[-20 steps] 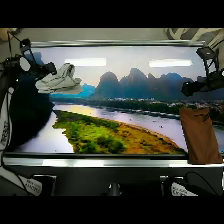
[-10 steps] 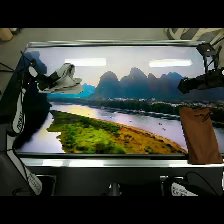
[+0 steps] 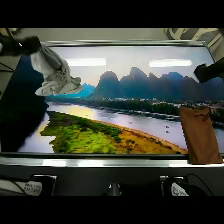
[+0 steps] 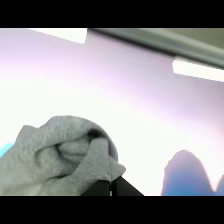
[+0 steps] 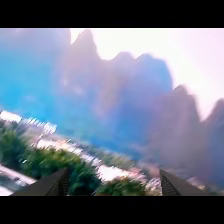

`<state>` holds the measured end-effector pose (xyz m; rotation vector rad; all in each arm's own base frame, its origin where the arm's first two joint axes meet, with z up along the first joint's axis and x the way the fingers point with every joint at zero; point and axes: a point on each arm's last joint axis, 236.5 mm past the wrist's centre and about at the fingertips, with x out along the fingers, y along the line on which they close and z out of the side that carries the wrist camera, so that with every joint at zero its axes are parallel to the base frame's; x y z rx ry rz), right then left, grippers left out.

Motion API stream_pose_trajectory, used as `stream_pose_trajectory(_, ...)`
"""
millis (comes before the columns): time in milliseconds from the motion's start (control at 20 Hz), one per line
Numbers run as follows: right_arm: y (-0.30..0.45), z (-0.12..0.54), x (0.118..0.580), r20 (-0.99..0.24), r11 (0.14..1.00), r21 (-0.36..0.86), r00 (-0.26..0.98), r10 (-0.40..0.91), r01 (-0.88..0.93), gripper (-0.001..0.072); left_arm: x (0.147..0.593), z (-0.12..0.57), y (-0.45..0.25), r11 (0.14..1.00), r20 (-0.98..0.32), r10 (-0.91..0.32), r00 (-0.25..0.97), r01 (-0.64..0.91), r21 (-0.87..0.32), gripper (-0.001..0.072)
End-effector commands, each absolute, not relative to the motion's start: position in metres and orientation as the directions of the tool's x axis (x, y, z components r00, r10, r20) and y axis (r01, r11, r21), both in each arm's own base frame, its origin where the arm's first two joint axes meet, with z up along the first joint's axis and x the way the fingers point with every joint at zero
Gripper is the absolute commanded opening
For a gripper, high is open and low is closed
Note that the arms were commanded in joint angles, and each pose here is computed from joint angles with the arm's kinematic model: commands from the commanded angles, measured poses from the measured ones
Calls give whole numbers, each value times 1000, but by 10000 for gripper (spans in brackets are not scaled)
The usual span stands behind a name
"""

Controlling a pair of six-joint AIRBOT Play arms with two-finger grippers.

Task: Fold the shirts.

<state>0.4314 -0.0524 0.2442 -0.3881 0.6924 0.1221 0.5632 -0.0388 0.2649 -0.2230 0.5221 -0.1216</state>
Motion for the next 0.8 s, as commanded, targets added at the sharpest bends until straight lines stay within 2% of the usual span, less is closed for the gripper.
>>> stream_pose_trajectory(0,-54,342,388,-451,892,-432,889,-85,-134,599,448,418,-118,942,-203,-336,920,323,-93,36)
stream_pose_trajectory(150,-44,392,336,-329,881,-467,940,-94,-76,598,377,454,-185,862,-127,-508,852,503,-70,36)
stream_pose_trajectory(300,-36,411,293,-290,875,-480,952,-95,-59,598,355,409,-256,766,-230,-637,736,637,-86,36)
stream_pose_trajectory(500,-31,385,271,-403,883,-455,911,-86,-118,598,347,243,-346,675,-552,-661,508,724,-141,37)
stream_pose_trajectory(650,-32,344,280,-558,893,-405,827,-69,-199,598,324,108,-391,681,-755,-580,305,690,-245,37)
stream_pose_trajectory(700,-33,325,285,-622,897,-376,781,-59,-232,598,309,73,-407,674,-794,-566,221,678,-292,114)
stream_pose_trajectory(750,-34,308,294,-677,901,-345,735,-45,-262,599,297,53,-418,661,-814,-561,149,672,-333,408)
